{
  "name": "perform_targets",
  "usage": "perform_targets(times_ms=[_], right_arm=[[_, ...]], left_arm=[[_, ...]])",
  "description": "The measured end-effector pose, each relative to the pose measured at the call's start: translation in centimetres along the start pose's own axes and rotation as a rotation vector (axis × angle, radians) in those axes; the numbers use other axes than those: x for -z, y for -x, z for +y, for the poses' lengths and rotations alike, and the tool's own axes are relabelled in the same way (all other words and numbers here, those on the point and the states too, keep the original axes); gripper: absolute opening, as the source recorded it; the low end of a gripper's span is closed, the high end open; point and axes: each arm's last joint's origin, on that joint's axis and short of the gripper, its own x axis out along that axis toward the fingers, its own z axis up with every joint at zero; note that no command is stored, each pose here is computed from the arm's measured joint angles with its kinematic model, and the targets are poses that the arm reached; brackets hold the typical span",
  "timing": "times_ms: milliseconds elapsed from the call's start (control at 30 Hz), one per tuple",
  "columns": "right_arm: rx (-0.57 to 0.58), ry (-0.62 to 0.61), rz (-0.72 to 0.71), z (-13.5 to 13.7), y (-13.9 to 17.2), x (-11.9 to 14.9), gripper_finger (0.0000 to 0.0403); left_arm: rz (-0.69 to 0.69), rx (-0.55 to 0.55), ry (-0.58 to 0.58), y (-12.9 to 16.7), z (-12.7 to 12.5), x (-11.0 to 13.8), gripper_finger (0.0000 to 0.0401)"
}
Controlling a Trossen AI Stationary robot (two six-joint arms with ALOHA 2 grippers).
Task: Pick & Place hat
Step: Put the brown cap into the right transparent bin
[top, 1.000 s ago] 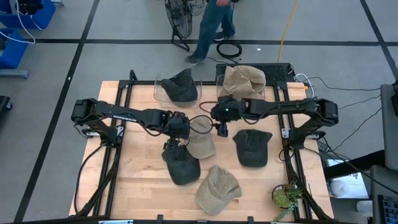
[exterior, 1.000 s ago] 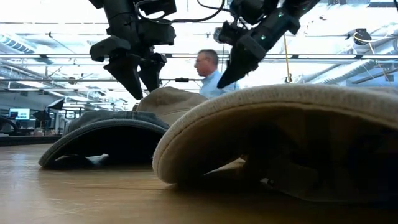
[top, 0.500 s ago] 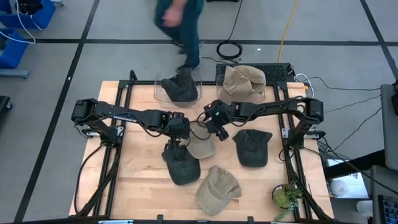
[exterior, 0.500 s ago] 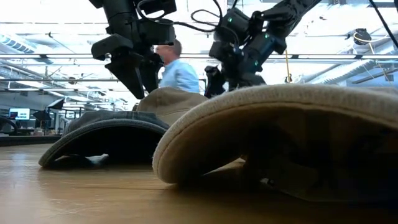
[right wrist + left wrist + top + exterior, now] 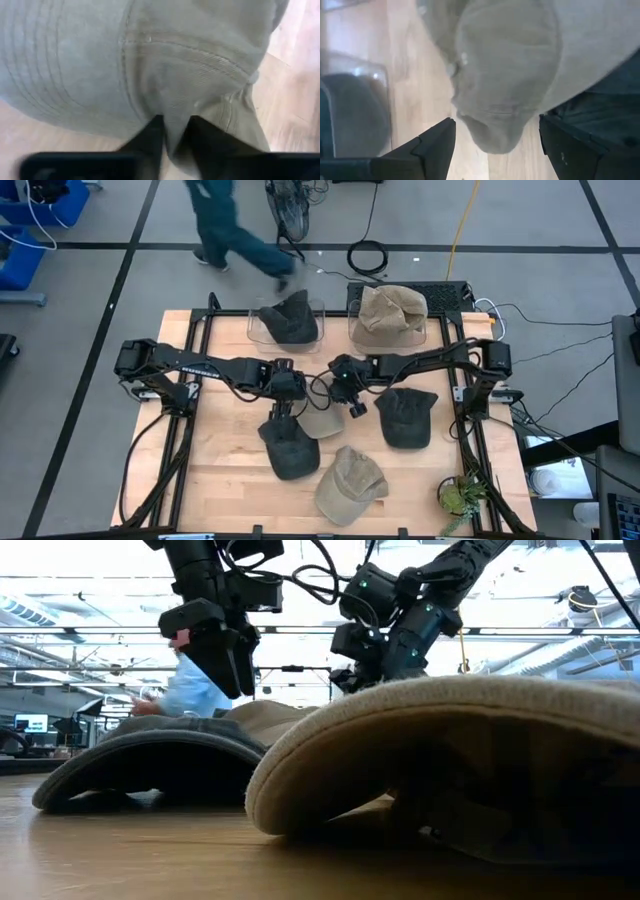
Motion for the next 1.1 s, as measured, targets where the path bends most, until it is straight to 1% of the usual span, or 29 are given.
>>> perform_targets(times_ms=[33, 67, 200, 267, 467, 567, 633, 700, 800, 900, 1000, 1100], right_arm=[[0.007, -0.008, 0.004, 0.1, 0.2, -0.1, 0.0025], [0.018, -0.016, 0.021, 0.2, 0.4, -0.2, 0.0014], [0.127, -0.083, 0.101, 0.6, 1.5, -0.4, 0.0006], [0.167, -0.108, 0.117, 0.7, 2.3, -0.6, 0.0003], [0.216, -0.247, 0.039, 0.9, 5.1, -1.7, 0.0001], [0.290, -0.262, 0.021, 1.1, 6.6, -2.3, 0.0001], [0.356, -0.258, 0.005, 1.2, 7.9, -2.8, 0.0001], [0.417, -0.261, -0.012, 1.3, 9.2, -3.1, 0.0001], [0.529, -0.286, -0.026, 1.2, 11.0, -3.3, 0.0001], [0.684, -0.310, -0.022, 0.7, 13.0, -3.2, 0.0001], [0.842, -0.321, 0.013, 0.2, 14.7, -2.9, 0.0000], [0.976, -0.348, 0.060, -0.7, 16.2, -2.2, 0.0000]], left_arm=[[0.002, -0.012, 0.029, 0.0, 0.0, 0.0, 0.0278], [0.003, -0.023, 0.061, 0.0, 0.1, 0.0, 0.0276], [-0.014, -0.036, 0.179, 0.6, 0.2, 0.1, 0.0266], [-0.037, -0.058, 0.238, 1.3, 0.4, 0.1, 0.0258], [-0.159, -0.119, 0.385, 5.0, 1.3, 0.7, 0.0228], [-0.250, -0.132, 0.458, 7.6, 1.9, 1.2, 0.0213], [-0.301, -0.136, 0.496, 9.2, 2.2, 1.8, 0.0205], [-0.355, -0.163, 0.545, 10.7, 2.5, 2.4, 0.0197], [-0.417, -0.180, 0.601, 12.4, 2.8, 3.2, 0.0188], [-0.443, -0.187, 0.637, 13.3, 3.0, 3.7, 0.0187], [-0.434, -0.184, 0.666, 13.5, 3.0, 4.0, 0.0192], [-0.405, -0.185, 0.676, 13.3, 3.0, 4.3, 0.0195]])
